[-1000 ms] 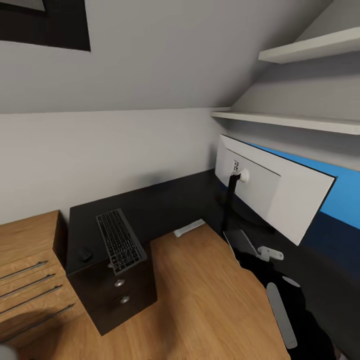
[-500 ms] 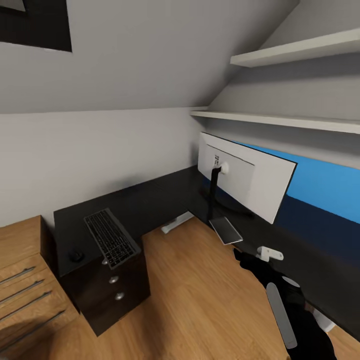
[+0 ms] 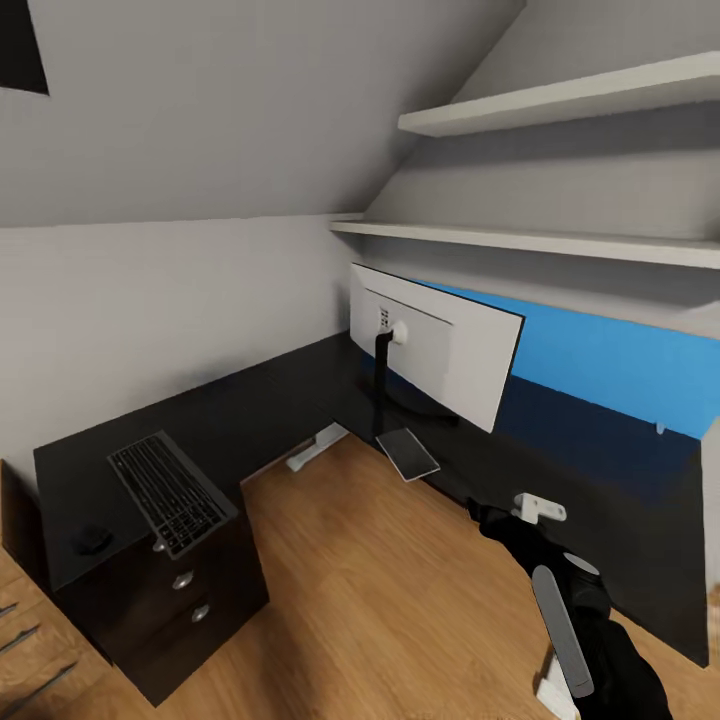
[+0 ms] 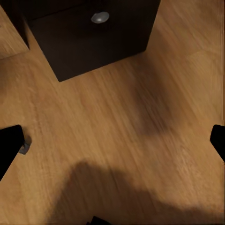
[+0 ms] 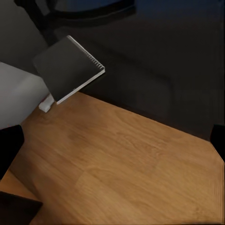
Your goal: In the bedroom, organize the workspace by keeping the computer under the desk, ensuring the monitor is on the desk, placing the keyboard on the desk next to the monitor, placing the mouse on the desk next to the keyboard, moving the folder from the swivel chair onto the desk next to the mouse, stacking the notebook on top of the folder with the pen on top of the notebook, and positioning the swivel chair next to the desk.
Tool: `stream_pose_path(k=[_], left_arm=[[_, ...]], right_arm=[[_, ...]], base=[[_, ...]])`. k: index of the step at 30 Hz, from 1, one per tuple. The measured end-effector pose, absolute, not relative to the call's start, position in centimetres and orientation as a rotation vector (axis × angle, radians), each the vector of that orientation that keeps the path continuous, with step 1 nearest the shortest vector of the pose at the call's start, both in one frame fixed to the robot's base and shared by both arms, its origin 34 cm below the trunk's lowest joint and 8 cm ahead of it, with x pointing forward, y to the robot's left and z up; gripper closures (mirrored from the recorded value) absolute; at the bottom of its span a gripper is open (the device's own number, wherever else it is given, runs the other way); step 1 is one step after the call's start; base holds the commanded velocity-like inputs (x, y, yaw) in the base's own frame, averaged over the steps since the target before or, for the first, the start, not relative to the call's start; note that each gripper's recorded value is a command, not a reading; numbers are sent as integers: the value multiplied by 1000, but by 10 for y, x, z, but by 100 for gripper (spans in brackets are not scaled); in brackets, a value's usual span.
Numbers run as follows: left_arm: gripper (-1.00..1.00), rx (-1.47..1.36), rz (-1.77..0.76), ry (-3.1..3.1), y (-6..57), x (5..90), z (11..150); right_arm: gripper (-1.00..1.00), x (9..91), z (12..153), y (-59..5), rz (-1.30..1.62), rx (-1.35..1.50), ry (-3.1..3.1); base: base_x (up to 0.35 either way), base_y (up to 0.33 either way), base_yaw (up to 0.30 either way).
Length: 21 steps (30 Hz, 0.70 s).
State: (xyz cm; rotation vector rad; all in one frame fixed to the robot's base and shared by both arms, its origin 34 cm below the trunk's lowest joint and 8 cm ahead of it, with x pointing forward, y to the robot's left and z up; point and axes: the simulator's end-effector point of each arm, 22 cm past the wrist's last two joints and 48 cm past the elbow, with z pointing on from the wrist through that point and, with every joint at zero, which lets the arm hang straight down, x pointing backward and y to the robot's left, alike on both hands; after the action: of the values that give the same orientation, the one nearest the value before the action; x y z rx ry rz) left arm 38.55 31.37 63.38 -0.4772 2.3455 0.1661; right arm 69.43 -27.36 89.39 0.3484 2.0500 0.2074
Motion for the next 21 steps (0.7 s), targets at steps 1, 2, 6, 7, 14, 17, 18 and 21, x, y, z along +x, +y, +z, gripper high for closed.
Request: stream_pose_path(k=[1,2,6,7,14,17,18,21], left_arm=[[-100,-477,166,2345,314,386,634],[-100,-477,166,2345,314,386,634],[-100,-477,165,2346,314,386,634],[-100,-477,165,2346,313,386,634],[-100,-476,164,2347,313,386,633],[-100,-477,165,2348,313,385,633],[-100,-477,165,2348,313,385,633],[-100,-476,164,2349,313,385,633]], right_arm=[[-100,694,894,-274,207,348,2050],[-100,694,894,-274,207,348,2050],[-100,694,894,-273,208,348,2050],[-100,694,893,-273,208,348,2050],[-100,694,892,-271,212,349,2054],[-100,694,891,-269,214,350,2056],[-100,694,890,-269,214,350,2057],[-100,694,891,-266,219,344,2058]], base=[[0,0,-293],[-6,0,-293],[-89,59,-293],[-179,129,-293],[-234,182,-257],[-240,224,-95],[-214,209,-60],[-123,103,-27]])
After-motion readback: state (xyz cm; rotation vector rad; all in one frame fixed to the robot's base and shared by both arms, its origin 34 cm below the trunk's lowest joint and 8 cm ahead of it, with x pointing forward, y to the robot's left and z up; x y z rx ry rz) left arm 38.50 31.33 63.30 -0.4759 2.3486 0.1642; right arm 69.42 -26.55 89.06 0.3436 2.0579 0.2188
